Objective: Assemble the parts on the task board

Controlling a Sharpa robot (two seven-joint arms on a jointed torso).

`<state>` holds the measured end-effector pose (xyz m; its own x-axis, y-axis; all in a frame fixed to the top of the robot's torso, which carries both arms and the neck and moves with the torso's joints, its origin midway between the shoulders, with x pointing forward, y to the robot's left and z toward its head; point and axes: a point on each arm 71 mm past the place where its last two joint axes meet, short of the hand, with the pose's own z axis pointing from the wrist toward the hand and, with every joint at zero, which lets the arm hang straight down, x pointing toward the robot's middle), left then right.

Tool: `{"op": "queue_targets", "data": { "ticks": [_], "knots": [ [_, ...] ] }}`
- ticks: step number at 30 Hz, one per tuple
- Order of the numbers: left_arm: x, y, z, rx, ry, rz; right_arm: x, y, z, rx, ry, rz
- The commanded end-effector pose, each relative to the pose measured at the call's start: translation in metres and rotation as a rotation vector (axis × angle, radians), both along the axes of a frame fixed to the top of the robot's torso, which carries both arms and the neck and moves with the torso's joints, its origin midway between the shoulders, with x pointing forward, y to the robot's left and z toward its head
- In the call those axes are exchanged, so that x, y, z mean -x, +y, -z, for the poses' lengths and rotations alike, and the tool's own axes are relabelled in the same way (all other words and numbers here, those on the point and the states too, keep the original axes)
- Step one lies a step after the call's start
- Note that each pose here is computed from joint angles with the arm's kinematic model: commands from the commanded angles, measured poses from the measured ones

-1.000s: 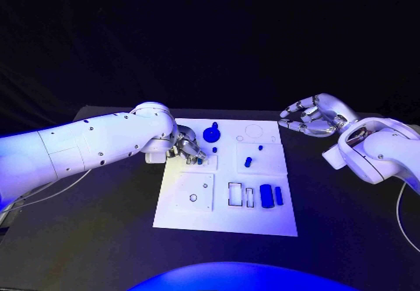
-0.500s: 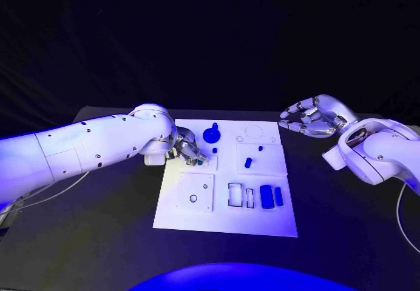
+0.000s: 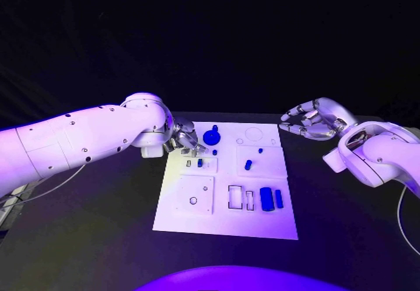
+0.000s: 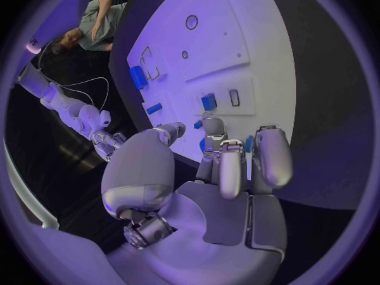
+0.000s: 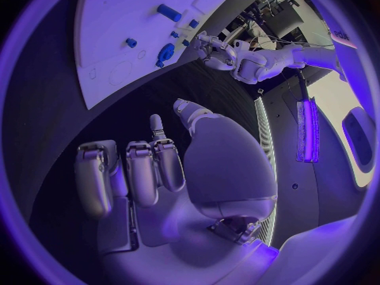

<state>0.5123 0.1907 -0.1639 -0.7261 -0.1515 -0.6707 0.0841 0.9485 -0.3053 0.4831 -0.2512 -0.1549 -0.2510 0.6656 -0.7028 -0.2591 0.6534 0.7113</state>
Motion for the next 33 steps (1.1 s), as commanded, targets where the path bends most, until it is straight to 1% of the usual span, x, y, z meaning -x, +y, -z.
{"op": "queue_targets", "data": {
  "ticks": [1, 3, 5, 8, 9, 10, 14, 16, 18, 22, 28, 29, 30, 33],
  "knots": [
    [-0.0052, 0.004, -0.0138, 0.035, -0.024, -0.023, 0.0, 0.001, 0.001, 0.003, -0.002, -0.011],
    [-0.01, 0.008, -0.0216, 0.041, -0.04, -0.037, 0.0, 0.0, 0.001, 0.003, -0.001, -0.011],
    [-0.0149, 0.012, -0.0272, 0.043, -0.055, -0.048, 0.0, 0.0, 0.001, 0.003, -0.001, -0.011],
    [-0.026, 0.02, -0.0345, 0.025, -0.09, -0.072, 0.0, 0.0, 0.001, 0.003, 0.0, -0.011],
    [-0.0291, 0.022, -0.0357, 0.017, -0.099, -0.078, 0.0, 0.001, 0.002, 0.003, 0.001, -0.011],
    [-0.0342, 0.025, -0.0371, 0.004, -0.112, -0.089, 0.0, 0.001, 0.002, 0.003, 0.001, -0.011],
    [-0.0445, 0.031, -0.0375, -0.024, -0.121, -0.11, 0.0, 0.001, 0.002, 0.003, 0.002, -0.012],
    [-0.0482, 0.033, -0.0361, -0.04, -0.116, -0.114, 0.0, 0.002, 0.002, 0.003, 0.002, -0.013],
    [-0.051, 0.034, -0.0331, -0.057, -0.105, -0.116, 0.0, 0.002, 0.002, 0.003, 0.003, -0.014],
    [-0.0552, 0.035, -0.0238, -0.089, -0.081, -0.118, 0.0, 0.002, 0.002, 0.003, 0.003, -0.015],
    [-0.0587, 0.034, -0.009, -0.117, -0.044, -0.121, 0.0, 0.003, 0.003, 0.003, 0.005, -0.017],
    [-0.059, 0.034, -0.0064, -0.122, -0.036, -0.12, 0.0, 0.003, 0.003, 0.003, 0.005, -0.018],
    [-0.059, 0.034, -0.0059, -0.123, -0.035, -0.12, 0.0, 0.003, 0.003, 0.003, 0.005, -0.018],
    [-0.0591, 0.033, 0.0017, -0.135, -0.011, -0.116, 0.0, 0.003, 0.004, 0.003, 0.006, -0.018]
  ]
}}
